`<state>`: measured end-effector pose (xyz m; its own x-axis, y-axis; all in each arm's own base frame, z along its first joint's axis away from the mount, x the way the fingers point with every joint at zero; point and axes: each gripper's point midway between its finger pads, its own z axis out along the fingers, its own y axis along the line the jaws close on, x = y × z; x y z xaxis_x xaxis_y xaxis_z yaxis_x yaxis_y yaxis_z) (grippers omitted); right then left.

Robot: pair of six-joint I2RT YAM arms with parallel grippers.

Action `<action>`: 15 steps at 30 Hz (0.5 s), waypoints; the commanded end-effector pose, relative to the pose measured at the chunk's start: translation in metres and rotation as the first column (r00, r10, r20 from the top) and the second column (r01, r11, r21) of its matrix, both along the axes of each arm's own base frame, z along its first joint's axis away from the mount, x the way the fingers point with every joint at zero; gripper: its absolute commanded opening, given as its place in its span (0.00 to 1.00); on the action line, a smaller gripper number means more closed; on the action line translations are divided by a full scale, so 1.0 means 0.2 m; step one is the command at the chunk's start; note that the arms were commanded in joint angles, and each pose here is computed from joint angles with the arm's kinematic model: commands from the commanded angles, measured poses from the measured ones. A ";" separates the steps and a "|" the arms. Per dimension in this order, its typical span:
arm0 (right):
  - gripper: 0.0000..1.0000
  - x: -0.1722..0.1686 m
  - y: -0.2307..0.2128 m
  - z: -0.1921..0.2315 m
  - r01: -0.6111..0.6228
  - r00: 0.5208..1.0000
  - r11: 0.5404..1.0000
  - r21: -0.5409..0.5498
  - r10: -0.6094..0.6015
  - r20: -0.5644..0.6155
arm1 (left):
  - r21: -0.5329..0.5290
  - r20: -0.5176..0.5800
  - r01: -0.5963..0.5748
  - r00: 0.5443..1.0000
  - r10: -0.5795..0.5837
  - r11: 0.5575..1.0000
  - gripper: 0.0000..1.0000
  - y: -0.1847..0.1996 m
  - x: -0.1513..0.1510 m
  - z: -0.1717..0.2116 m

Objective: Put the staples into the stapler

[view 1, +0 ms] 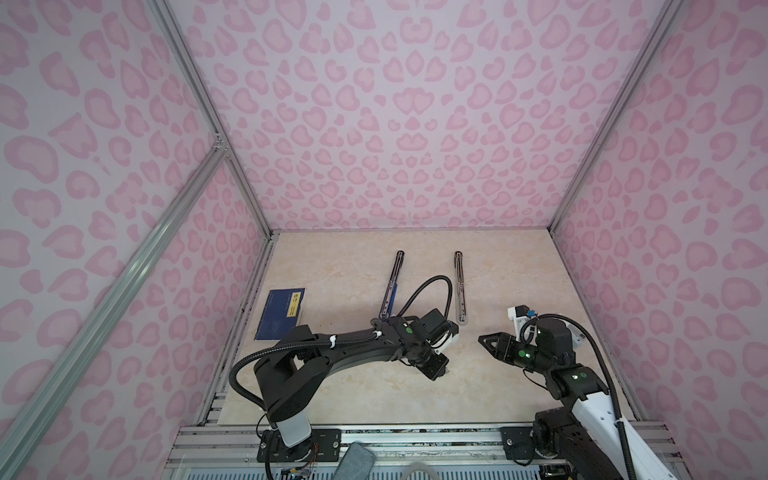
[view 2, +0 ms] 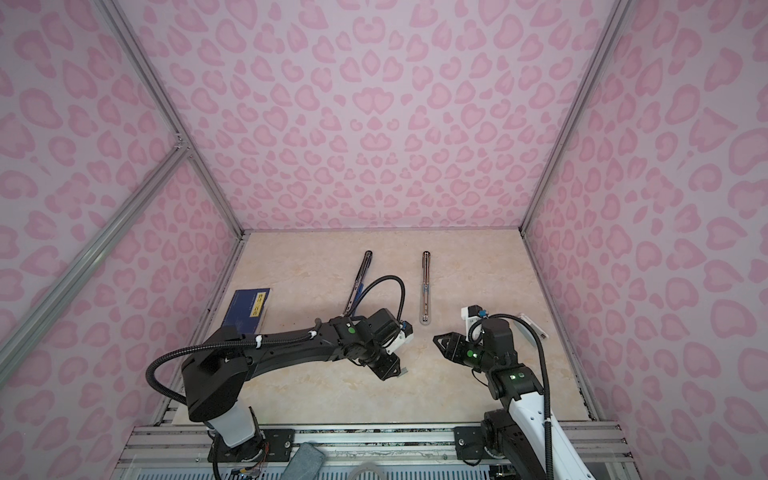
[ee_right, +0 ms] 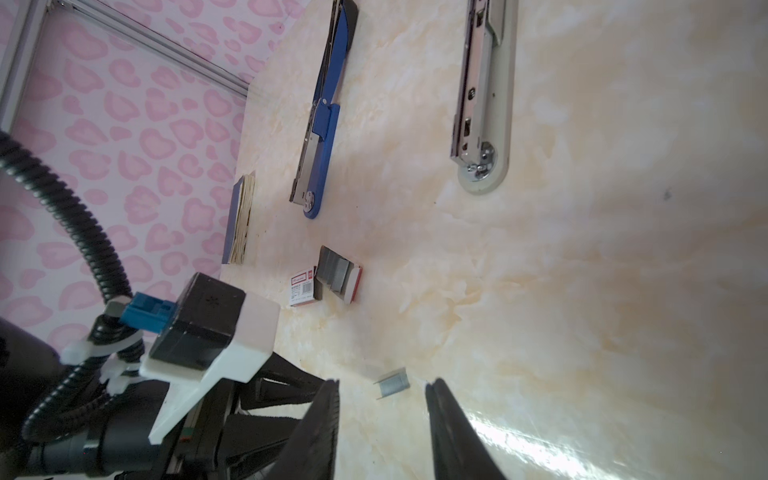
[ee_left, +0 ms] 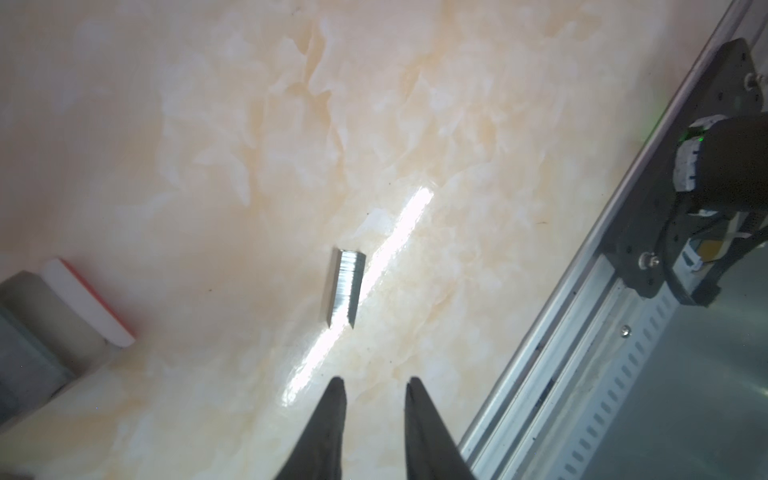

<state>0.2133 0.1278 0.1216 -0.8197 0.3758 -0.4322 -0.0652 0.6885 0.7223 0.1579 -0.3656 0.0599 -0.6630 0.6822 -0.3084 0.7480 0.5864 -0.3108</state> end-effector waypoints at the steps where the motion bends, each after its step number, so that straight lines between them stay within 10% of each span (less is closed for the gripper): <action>1: 0.37 -0.01 -0.01 -0.03 0.012 1.000 1.000 0.008 -0.012 -0.016 | 0.047 0.026 0.042 0.999 -0.043 0.998 0.29 0.01 -0.01 -0.03; 15: 0.35 0.00 -0.01 -0.04 0.018 1.000 1.000 0.022 -0.018 -0.018 | 0.093 0.055 0.087 0.994 -0.092 0.992 0.32 -0.08 0.00 -0.08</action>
